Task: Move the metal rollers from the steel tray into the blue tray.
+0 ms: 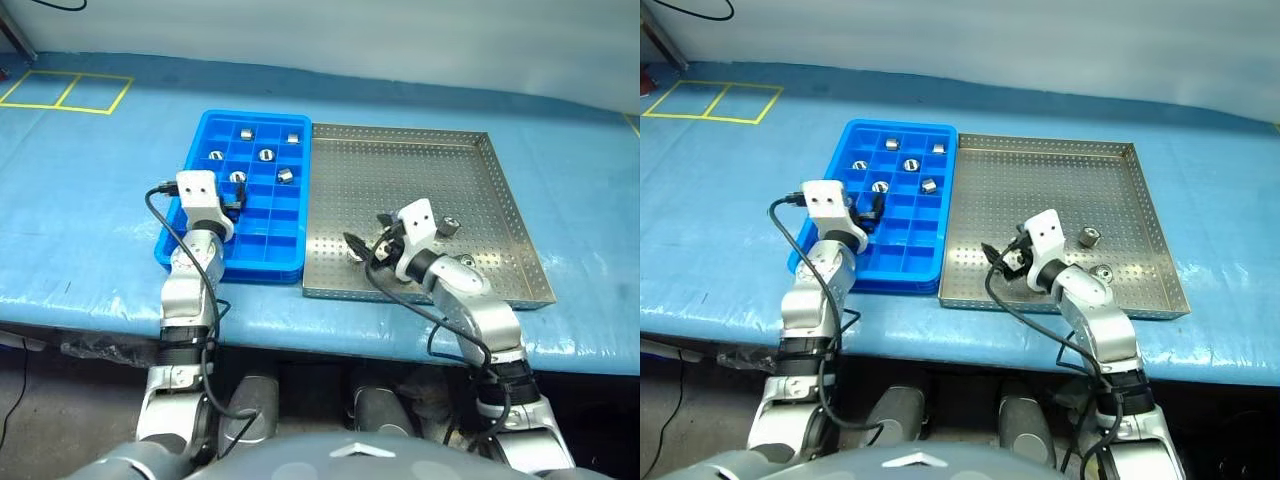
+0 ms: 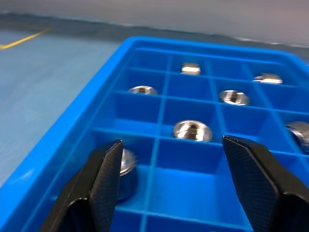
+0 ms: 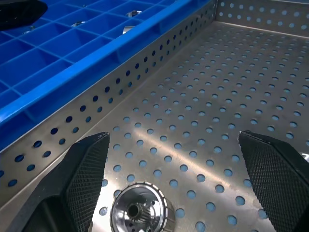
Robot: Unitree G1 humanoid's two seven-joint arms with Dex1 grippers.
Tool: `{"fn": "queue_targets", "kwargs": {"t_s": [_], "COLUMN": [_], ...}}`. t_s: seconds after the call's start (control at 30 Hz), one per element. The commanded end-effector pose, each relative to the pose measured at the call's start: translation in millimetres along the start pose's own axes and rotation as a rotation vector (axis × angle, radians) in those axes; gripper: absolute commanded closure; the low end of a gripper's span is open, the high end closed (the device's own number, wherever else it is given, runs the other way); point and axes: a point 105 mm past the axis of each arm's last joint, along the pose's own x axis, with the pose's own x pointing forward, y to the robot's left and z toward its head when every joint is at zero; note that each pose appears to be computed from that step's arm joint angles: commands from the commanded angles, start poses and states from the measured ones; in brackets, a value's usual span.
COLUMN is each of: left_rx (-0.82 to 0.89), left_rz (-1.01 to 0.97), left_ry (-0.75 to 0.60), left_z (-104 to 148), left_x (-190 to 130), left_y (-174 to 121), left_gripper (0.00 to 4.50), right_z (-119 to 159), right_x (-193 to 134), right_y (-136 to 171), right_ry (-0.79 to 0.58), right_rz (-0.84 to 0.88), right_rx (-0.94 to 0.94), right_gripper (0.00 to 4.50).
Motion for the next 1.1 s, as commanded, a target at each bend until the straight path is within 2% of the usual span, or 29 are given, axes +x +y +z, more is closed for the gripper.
{"fn": "queue_targets", "kwargs": {"t_s": [0.03, 0.13, 0.33, 0.43, 0.57, 0.87, 1.1], "left_rx": [0.041, 0.057, 0.089, 0.087, 0.135, 0.206, 0.245], "left_rz": [-0.168, -0.268, -0.611, -0.716, -0.841, -0.855, -0.86], "left_ry": [-0.132, -0.167, -0.18, -0.171, -0.079, 0.23, 0.41], "left_z": [30, 37, 46, 47, 30, -20, -48], "left_x": [-11, -18, -25, -24, -18, -4, -6], "left_y": [-25, -39, -102, -122, -144, -147, -145], "left_gripper": [0.92, 0.92, 0.92, 0.92, 0.92, 0.92, 0.92], "right_z": [16, 17, 34, 38, 36, 24, 17], "right_x": [-1, -1, -9, -15, -26, -52, -60], "right_y": [-3, -2, -8, -13, -17, -22, -21], "right_ry": [-0.047, -0.049, -0.144, -0.166, -0.17, -0.162, -0.145], "right_rz": [-0.006, 0.003, -0.033, -0.061, -0.109, -0.223, -0.267], "right_rx": [-0.001, 0.01, 0.049, 0.05, 0.039, 0.051, 0.05], "right_gripper": [0.0, 0.0, 0.0, 0.0, 0.0, 0.0, 0.0]}}
